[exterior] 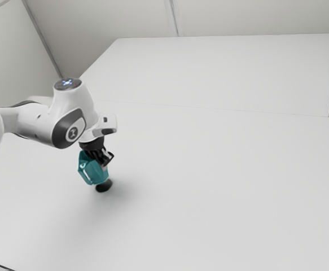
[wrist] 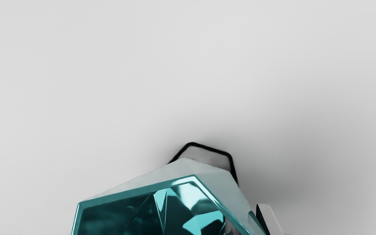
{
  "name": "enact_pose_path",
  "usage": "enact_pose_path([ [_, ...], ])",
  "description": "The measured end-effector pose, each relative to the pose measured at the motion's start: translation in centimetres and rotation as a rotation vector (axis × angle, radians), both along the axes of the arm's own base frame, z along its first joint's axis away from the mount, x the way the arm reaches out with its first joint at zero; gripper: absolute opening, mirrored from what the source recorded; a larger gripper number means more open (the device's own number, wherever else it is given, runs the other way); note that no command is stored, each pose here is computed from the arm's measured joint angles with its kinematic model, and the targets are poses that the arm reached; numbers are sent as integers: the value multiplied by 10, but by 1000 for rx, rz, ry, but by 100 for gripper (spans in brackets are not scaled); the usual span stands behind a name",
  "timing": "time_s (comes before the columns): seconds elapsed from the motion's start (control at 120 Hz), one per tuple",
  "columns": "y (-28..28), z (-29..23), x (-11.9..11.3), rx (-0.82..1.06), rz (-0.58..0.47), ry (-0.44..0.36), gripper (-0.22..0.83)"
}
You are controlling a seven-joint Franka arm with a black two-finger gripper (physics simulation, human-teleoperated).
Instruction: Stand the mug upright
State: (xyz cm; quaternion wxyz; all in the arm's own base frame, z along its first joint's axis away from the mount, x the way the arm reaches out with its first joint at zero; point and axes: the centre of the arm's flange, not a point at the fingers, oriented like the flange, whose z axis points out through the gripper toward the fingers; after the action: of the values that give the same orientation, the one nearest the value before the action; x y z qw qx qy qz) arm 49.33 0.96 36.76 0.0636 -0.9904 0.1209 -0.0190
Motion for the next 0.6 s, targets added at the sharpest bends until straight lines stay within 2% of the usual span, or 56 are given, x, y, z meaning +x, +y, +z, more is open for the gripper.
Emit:
enact_pose_path([
  [0.408, -5, -20, 5, 4, 96, -9, -12],
  [0.492, -8, -20, 6, 1, 107, -18, -2],
  [0.6, -15, -16, 7, -2, 111, -33, 21],
])
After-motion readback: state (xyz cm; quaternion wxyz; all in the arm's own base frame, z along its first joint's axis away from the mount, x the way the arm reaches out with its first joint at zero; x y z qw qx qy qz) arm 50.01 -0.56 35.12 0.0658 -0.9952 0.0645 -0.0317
